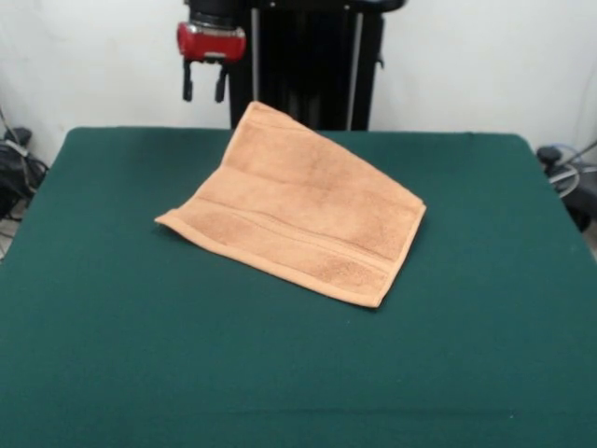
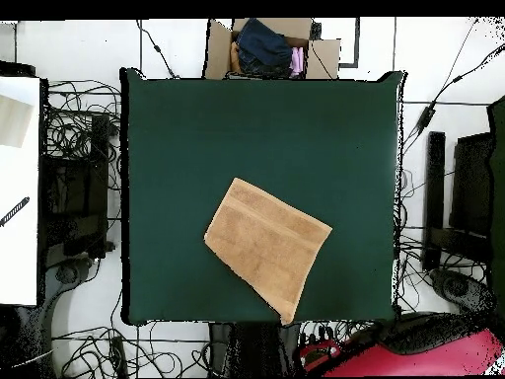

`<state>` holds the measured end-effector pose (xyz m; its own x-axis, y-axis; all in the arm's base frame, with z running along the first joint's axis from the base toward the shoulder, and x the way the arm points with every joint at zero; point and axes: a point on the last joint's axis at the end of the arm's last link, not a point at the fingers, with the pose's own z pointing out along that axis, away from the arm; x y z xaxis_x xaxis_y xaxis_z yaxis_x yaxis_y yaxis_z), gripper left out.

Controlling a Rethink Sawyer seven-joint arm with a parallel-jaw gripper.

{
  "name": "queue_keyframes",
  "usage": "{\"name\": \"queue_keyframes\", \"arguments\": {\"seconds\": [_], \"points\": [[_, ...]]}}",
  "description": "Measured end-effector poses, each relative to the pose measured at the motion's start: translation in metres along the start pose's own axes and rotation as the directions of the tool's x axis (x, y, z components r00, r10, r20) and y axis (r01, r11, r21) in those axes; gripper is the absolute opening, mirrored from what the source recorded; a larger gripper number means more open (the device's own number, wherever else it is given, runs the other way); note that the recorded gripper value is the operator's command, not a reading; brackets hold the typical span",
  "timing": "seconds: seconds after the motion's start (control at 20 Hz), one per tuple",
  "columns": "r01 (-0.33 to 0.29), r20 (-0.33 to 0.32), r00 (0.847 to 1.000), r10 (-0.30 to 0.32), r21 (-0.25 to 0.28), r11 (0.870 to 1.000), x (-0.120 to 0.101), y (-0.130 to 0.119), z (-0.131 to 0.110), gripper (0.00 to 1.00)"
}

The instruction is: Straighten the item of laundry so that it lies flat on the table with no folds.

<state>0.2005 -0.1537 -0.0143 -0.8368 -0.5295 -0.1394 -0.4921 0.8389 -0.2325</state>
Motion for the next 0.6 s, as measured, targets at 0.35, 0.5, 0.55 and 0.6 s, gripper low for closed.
{"name": "queue_keyframes", "arguments": {"seconds": [0.35, 0.5, 0.55, 0.6], "points": [[-0.159, -0.310, 0.948, 0.076, -0.254, 0.954, 0.039, 0.012, -0.014, 1.00], [-0.220, -0.394, 0.915, 0.088, -0.303, 0.927, 0.048, 0.003, -0.011, 1.00], [-0.223, -0.399, 0.913, 0.087, -0.308, 0.925, 0.049, 0.003, -0.011, 1.00], [-0.226, -0.405, 0.910, 0.086, -0.312, 0.923, 0.050, 0.002, -0.011, 1.00]]}}
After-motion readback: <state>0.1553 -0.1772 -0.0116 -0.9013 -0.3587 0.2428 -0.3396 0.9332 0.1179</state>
